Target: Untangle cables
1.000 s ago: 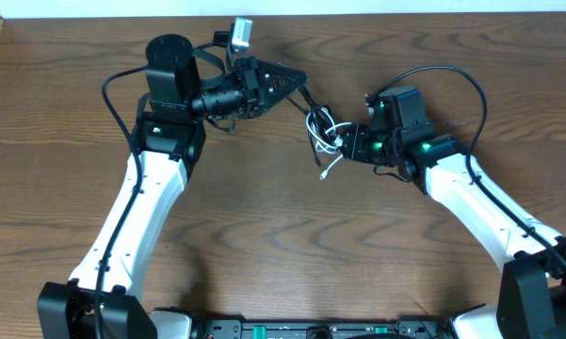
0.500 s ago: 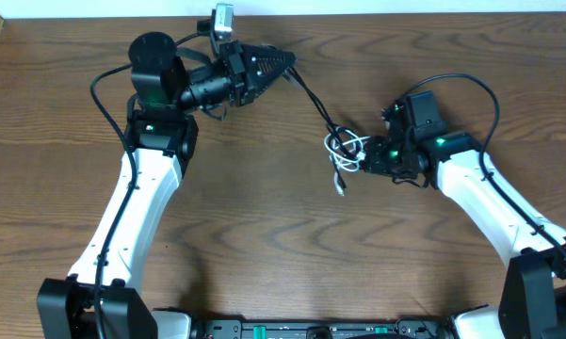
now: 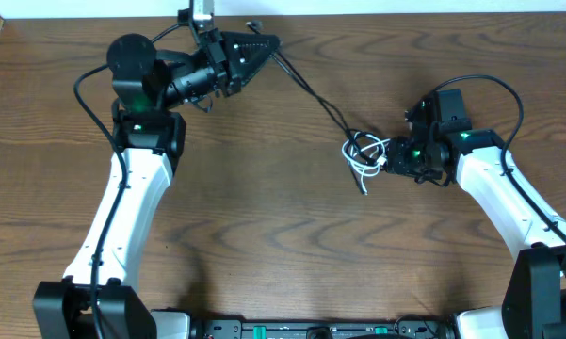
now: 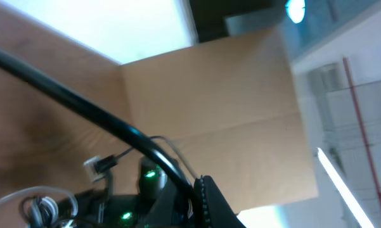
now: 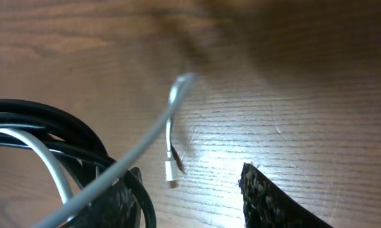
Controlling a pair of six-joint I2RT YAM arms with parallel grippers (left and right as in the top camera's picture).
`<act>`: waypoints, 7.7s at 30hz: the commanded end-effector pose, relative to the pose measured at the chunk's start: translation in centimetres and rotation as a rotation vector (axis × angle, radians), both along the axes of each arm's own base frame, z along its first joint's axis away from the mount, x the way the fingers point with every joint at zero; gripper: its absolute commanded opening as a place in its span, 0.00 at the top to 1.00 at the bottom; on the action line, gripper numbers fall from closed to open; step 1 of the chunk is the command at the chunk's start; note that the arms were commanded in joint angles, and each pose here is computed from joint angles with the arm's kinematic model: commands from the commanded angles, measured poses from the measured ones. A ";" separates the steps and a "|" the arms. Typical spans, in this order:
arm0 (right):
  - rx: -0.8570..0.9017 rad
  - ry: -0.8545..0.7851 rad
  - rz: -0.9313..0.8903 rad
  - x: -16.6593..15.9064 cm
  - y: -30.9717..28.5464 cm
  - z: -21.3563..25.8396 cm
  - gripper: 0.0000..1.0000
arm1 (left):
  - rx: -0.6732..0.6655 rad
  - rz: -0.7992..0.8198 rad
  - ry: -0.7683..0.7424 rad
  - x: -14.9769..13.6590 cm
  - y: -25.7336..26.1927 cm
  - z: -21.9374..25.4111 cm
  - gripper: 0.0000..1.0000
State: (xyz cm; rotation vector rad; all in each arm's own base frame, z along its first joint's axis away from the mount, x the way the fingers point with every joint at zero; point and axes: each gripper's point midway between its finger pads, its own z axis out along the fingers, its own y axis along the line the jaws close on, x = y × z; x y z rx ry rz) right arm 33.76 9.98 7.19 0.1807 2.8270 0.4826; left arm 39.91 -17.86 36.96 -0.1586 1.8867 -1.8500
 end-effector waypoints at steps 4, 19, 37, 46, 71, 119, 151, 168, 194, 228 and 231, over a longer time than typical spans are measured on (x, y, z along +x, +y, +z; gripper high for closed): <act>-0.011 0.022 0.046 -0.8 -0.3 -0.8 0.55 | 0.312 0.057 0.073 -0.4 0.8 -8.5 0.92; 0.149 -0.032 0.050 0.4 5.3 0.7 0.57 | 0.901 0.345 0.302 -1.0 8.5 -19.5 0.83; 0.220 -0.026 -0.075 3.4 6.1 -1.7 0.50 | 1.140 -0.024 0.018 -4.8 1.6 -21.8 0.52; 0.279 0.004 -0.083 3.4 0.4 -1.7 0.49 | 1.175 -0.261 -0.175 -5.1 -7.2 -27.4 0.52; 0.226 0.036 -0.046 2.2 0.0 -2.4 0.48 | 1.244 -0.394 -0.199 -7.5 -12.8 -34.8 0.60; 0.558 0.003 0.101 2.0 5.6 1.7 0.43 | 1.043 -0.278 -0.178 -9.1 -12.4 -23.2 0.92; 0.727 0.207 0.071 0.9 11.1 -0.2 0.99 | 0.997 -0.032 -0.124 -4.5 -10.9 -21.5 0.92; 0.754 -0.001 -0.177 8.4 4.9 1.4 0.99 | 1.013 -0.558 -0.018 -13.1 -5.4 -25.2 0.92; 0.644 -0.142 0.162 4.4 5.4 3.8 0.97 | 0.876 -0.240 -0.166 -3.8 -9.2 -25.1 0.41; 0.639 -0.077 0.185 2.8 6.8 3.4 0.98 | 1.078 0.129 -0.121 1.9 -12.1 -33.8 0.74; 0.639 -0.077 0.185 2.8 6.8 3.4 0.97 | 1.100 0.150 -0.136 1.9 -12.5 -34.2 0.74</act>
